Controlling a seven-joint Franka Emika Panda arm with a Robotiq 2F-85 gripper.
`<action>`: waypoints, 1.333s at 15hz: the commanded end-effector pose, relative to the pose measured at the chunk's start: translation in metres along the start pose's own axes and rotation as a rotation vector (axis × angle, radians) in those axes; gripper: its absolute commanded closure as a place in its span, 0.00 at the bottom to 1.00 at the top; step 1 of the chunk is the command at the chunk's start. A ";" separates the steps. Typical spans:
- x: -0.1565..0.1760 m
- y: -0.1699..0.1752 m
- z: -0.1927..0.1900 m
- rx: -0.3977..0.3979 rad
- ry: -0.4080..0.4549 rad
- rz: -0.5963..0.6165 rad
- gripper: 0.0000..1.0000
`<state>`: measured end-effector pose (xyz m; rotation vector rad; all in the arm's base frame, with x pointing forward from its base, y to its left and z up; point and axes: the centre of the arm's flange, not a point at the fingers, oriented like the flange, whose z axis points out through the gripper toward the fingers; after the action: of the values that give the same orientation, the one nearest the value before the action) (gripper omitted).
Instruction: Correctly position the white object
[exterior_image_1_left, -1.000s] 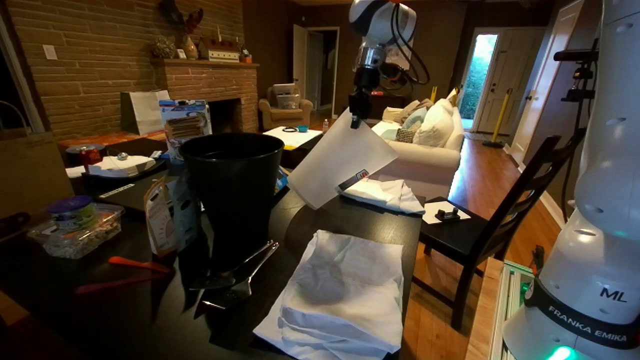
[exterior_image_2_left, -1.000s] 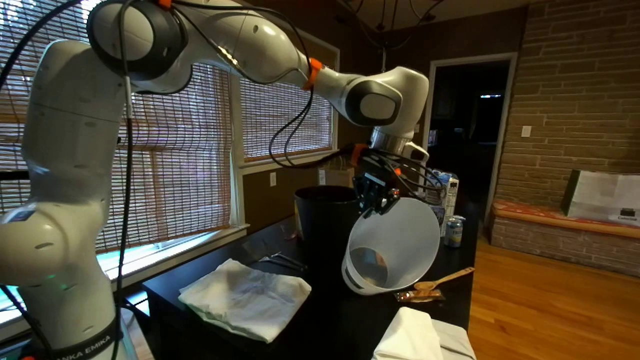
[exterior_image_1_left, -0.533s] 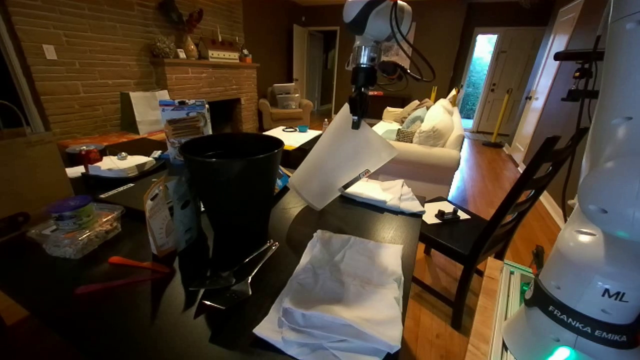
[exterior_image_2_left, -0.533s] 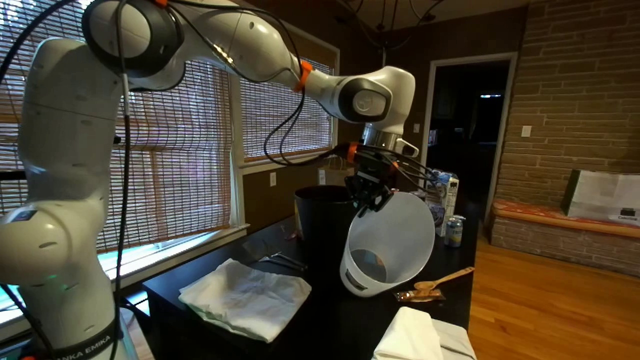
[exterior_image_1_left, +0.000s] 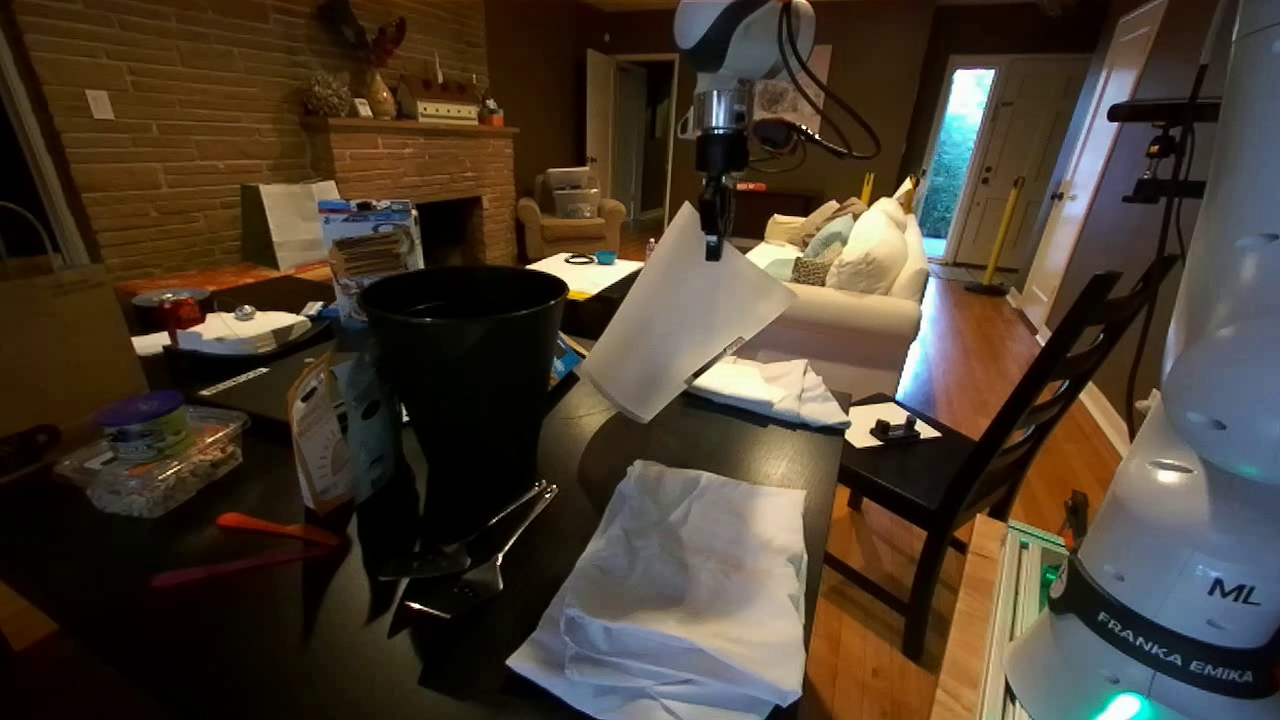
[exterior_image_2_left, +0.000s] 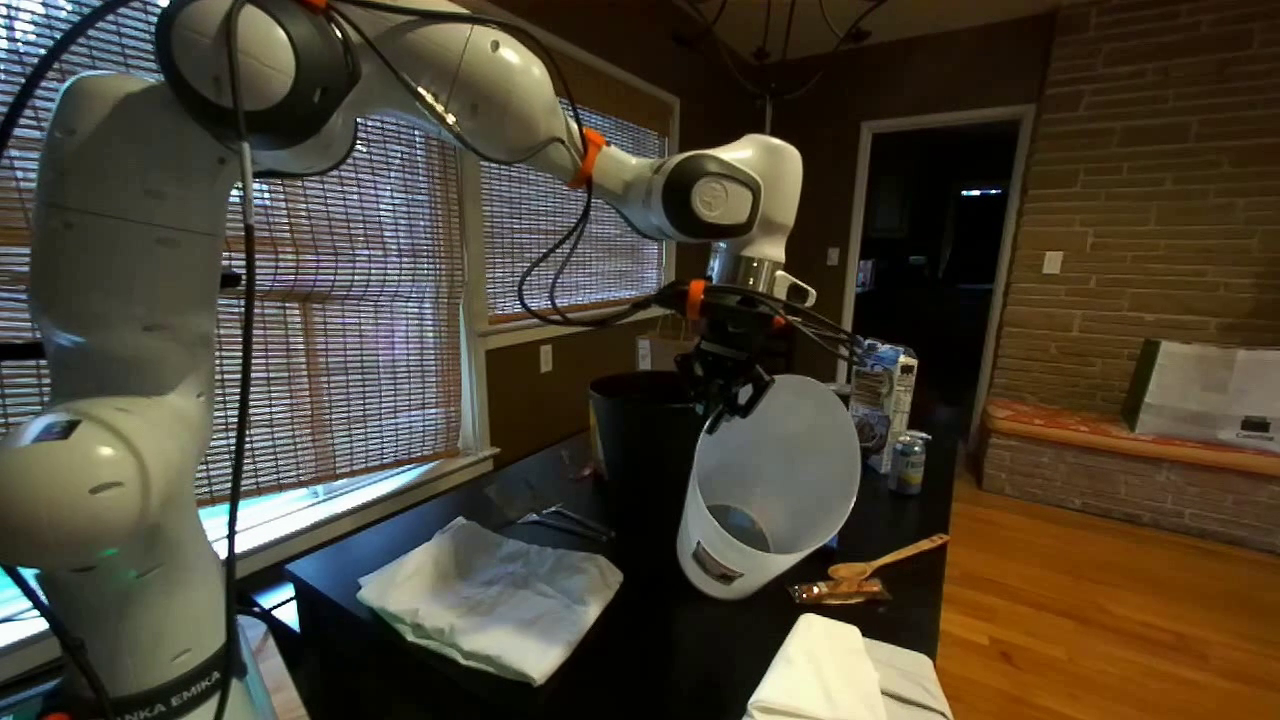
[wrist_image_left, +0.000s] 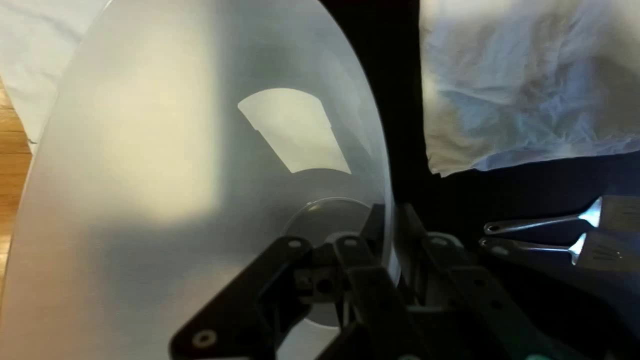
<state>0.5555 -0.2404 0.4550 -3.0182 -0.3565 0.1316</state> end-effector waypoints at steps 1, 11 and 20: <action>-0.001 -0.013 -0.006 -0.061 -0.005 -0.045 0.97; 0.038 -0.049 -0.002 -0.080 0.010 -0.208 0.97; 0.044 -0.055 -0.002 -0.055 0.023 -0.199 0.90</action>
<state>0.5857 -0.1770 0.4601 -3.0125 -0.6649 0.0719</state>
